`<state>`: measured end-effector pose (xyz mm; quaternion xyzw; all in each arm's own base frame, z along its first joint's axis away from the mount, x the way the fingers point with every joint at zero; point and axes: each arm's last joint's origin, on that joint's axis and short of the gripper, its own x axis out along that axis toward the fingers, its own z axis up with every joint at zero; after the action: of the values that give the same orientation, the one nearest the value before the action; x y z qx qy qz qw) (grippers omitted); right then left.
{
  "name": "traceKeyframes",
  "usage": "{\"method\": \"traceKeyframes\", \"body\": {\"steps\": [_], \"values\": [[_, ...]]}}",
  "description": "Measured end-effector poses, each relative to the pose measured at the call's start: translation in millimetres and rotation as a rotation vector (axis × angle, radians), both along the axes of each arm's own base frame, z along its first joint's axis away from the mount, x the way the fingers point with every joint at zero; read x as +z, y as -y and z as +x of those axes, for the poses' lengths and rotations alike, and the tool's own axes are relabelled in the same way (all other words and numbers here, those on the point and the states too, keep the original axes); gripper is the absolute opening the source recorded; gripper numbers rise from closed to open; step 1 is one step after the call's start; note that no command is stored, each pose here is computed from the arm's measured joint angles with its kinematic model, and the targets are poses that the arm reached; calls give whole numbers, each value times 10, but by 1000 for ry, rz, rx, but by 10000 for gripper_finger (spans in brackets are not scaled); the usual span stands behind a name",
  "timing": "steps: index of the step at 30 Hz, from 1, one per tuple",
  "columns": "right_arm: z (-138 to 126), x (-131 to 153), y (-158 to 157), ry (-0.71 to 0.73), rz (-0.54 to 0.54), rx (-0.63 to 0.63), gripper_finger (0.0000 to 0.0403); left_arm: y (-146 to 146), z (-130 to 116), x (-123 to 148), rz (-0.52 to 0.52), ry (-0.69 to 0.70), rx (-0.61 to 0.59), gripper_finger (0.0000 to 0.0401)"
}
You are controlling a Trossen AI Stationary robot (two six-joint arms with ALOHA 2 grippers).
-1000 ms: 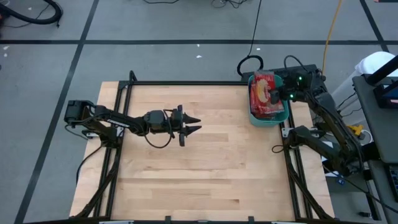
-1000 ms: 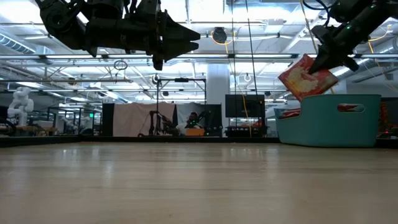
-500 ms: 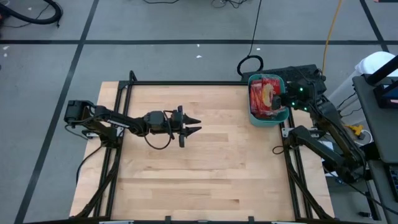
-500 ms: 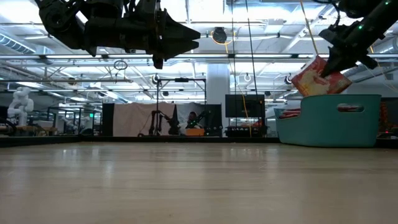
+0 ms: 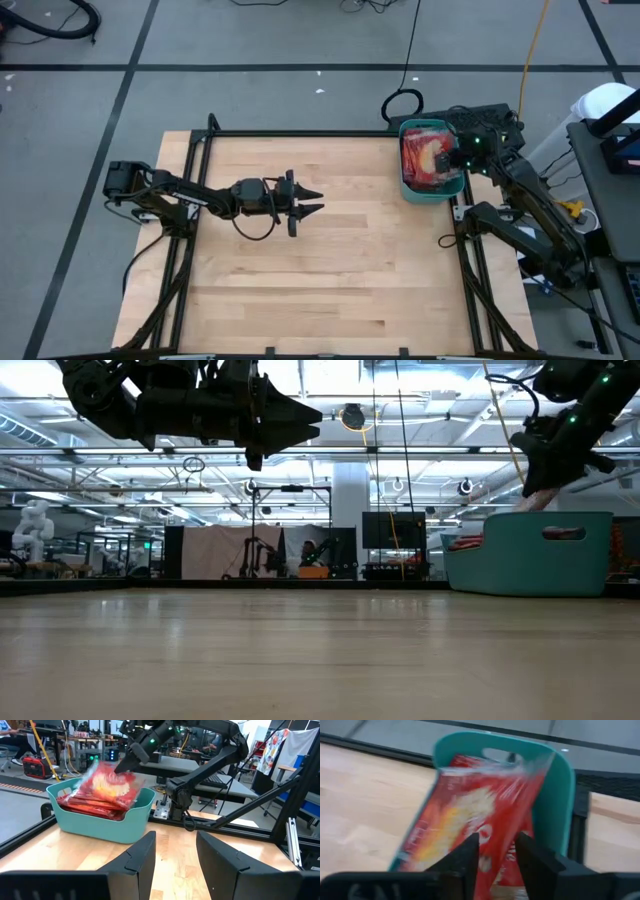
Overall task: Sort popcorn bags into baskets
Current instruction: Put the red popcorn bag into the green bin
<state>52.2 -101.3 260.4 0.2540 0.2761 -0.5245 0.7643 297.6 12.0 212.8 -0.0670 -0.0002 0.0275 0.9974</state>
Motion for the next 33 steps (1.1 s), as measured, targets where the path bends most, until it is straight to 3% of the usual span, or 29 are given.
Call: {"method": "traceKeyframes", "body": {"steps": [6,10,15,20,28,33], "values": [[-23,-12,28,-90,-28,-71,158,0,0,0,0,0,0,145],[34,27,3,34,-25,52,160,0,0,0,0,0,0,145],[153,-29,-79,176,79,138,137,0,0,1,5,1,0,145],[228,-345,-146,87,145,104,104,0,0,0,0,0,0,145],[263,-440,-89,-32,64,-18,67,-7,0,1,-26,3,6,145],[323,-419,-15,-37,2,-3,61,-9,0,3,-46,6,12,145]]}}
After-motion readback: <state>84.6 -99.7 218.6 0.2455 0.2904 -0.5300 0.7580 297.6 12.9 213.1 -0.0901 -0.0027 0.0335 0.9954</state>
